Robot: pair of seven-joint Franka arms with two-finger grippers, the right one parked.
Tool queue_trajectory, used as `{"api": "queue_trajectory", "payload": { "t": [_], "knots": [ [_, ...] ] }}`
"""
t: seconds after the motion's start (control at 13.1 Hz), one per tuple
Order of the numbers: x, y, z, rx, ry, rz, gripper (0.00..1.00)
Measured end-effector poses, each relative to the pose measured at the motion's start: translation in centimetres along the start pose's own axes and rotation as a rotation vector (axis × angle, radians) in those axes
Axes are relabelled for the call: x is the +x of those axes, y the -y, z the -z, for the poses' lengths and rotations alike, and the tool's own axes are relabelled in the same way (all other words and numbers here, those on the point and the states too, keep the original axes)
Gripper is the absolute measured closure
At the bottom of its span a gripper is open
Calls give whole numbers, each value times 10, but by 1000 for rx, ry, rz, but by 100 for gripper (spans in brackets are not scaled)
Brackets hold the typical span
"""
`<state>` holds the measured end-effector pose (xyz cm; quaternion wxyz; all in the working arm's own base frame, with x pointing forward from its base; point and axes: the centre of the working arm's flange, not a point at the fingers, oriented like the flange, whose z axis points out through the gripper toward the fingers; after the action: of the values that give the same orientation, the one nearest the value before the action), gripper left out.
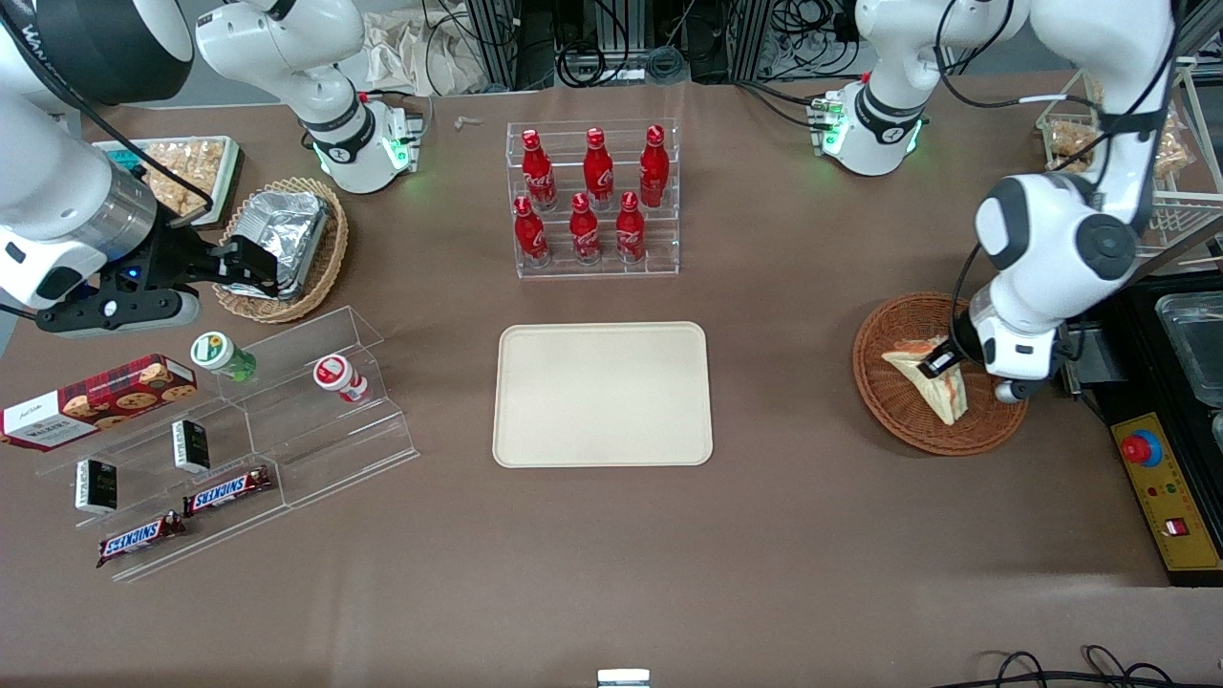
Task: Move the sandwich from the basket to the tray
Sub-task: 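Close the left gripper on the sandwich and lift it, then carry the held sandwich over to the cream tray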
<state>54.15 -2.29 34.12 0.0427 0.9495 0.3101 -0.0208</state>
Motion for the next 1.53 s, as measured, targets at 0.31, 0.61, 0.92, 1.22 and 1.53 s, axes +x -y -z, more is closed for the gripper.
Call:
{"api": "queue_trajectory", "payload": {
  "t": [0.31,0.61,0.92,1.22,1.53],
  "knots": [
    [19,-32,118,5,47,-70,82],
    [10,-65,178,16,24,-281,82],
    [-54,-166,151,68,20,-497,82],
    [-121,-258,61,126,95,-753,82],
    [-165,-317,-23,109,78,-883,82]
  ]
}}
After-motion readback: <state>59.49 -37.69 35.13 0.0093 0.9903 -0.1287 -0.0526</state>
